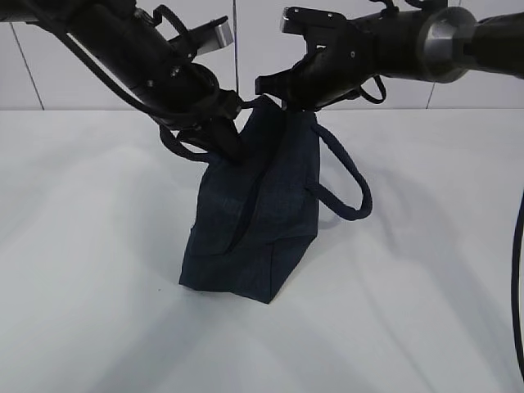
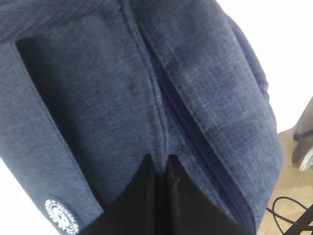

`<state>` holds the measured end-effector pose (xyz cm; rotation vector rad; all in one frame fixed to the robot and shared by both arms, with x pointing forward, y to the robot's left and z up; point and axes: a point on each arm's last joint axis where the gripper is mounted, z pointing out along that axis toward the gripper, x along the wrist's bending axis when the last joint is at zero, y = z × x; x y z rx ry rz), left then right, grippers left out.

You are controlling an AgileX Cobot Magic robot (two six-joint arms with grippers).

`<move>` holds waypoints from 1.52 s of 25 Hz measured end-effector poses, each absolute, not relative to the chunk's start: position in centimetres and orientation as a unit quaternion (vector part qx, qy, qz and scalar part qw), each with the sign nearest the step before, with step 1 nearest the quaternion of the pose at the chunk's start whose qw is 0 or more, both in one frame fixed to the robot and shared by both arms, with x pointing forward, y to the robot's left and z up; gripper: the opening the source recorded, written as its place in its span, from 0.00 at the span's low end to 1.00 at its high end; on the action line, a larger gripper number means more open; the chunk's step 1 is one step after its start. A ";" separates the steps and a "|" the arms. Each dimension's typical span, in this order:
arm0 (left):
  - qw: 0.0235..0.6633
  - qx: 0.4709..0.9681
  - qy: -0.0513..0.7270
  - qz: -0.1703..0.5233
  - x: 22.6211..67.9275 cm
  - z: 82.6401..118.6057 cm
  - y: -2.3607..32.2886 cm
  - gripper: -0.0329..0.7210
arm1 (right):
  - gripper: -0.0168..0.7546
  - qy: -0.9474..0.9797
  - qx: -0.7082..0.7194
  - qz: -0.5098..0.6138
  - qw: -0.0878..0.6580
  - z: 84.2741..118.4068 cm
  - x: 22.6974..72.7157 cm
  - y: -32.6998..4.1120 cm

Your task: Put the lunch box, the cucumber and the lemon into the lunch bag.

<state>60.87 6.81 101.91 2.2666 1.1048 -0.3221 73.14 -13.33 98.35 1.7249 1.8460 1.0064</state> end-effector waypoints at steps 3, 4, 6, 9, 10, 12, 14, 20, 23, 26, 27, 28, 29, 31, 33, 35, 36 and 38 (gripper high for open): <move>0.287 0.857 0.412 -0.118 60.8 101.8 6.9 0.04 | 0.04 0.661 0.624 0.363 0.205 98.3 73.1 -13.3; 0.285 0.858 0.411 -0.119 60.8 101.8 7.0 0.04 | 0.04 0.661 0.626 0.362 0.203 98.4 73.2 -13.3; 0.279 0.861 0.409 -0.119 60.7 101.7 7.1 0.04 | 0.04 0.662 0.629 0.355 0.199 98.9 73.3 -13.2; 0.276 0.858 0.415 -0.121 60.7 101.7 7.2 0.04 | 0.04 0.669 0.626 0.349 0.199 100.3 73.5 -13.1; 0.274 0.856 0.420 -0.122 60.8 101.7 7.2 0.06 | 0.04 0.673 0.624 0.345 0.197 100.6 73.6 -13.1; 0.273 0.852 0.428 -0.125 60.8 101.7 7.2 0.11 | 0.04 0.682 0.614 0.345 0.196 101.7 73.6 -13.0; 0.272 0.849 0.434 -0.127 60.8 101.7 7.2 0.21 | 0.04 0.689 0.609 0.344 0.192 102.3 73.6 -12.9; 0.294 0.843 0.438 -0.111 61.4 103.3 6.9 0.47 | 0.04 0.697 0.605 0.335 0.188 102.6 73.5 -13.0; 0.319 0.838 0.435 -0.088 62.0 104.6 6.7 0.49 | 0.04 0.696 0.607 0.337 0.183 102.6 73.4 -12.9; 0.328 0.834 0.436 -0.079 62.4 104.8 6.6 0.49 | 0.04 0.695 0.608 0.342 0.174 102.6 73.4 -12.8; 0.329 0.833 0.439 -0.079 62.5 104.5 6.5 0.49 | 0.04 0.694 0.609 0.343 0.171 102.6 73.3 -12.7; 0.329 0.831 0.442 -0.077 62.8 104.1 6.4 0.49 | 0.04 0.695 0.608 0.345 0.169 102.6 73.3 -12.7; 0.329 0.830 0.444 -0.075 63.1 103.6 6.3 0.49 | 0.04 0.695 0.608 0.346 0.167 102.6 73.3 -12.6; 0.327 0.828 0.450 -0.074 63.5 102.8 6.2 0.48 | 0.04 0.695 0.608 0.347 0.165 102.6 73.3 -12.6; 0.326 0.827 0.452 -0.074 63.7 102.3 6.1 0.39 | 0.04 0.695 0.607 0.347 0.165 102.6 73.3 -12.6; 0.328 0.827 0.452 -0.071 63.8 102.4 6.1 0.18 | 0.04 0.695 0.608 0.348 0.164 102.6 73.3 -12.6; 0.328 0.827 0.451 -0.071 63.8 102.5 6.1 0.12 | 0.04 0.695 0.608 0.348 0.164 102.6 73.3 -12.6; 0.327 0.828 0.451 -0.071 63.8 102.5 6.1 0.05 | 0.04 0.695 0.607 0.348 0.163 102.6 73.3 -12.6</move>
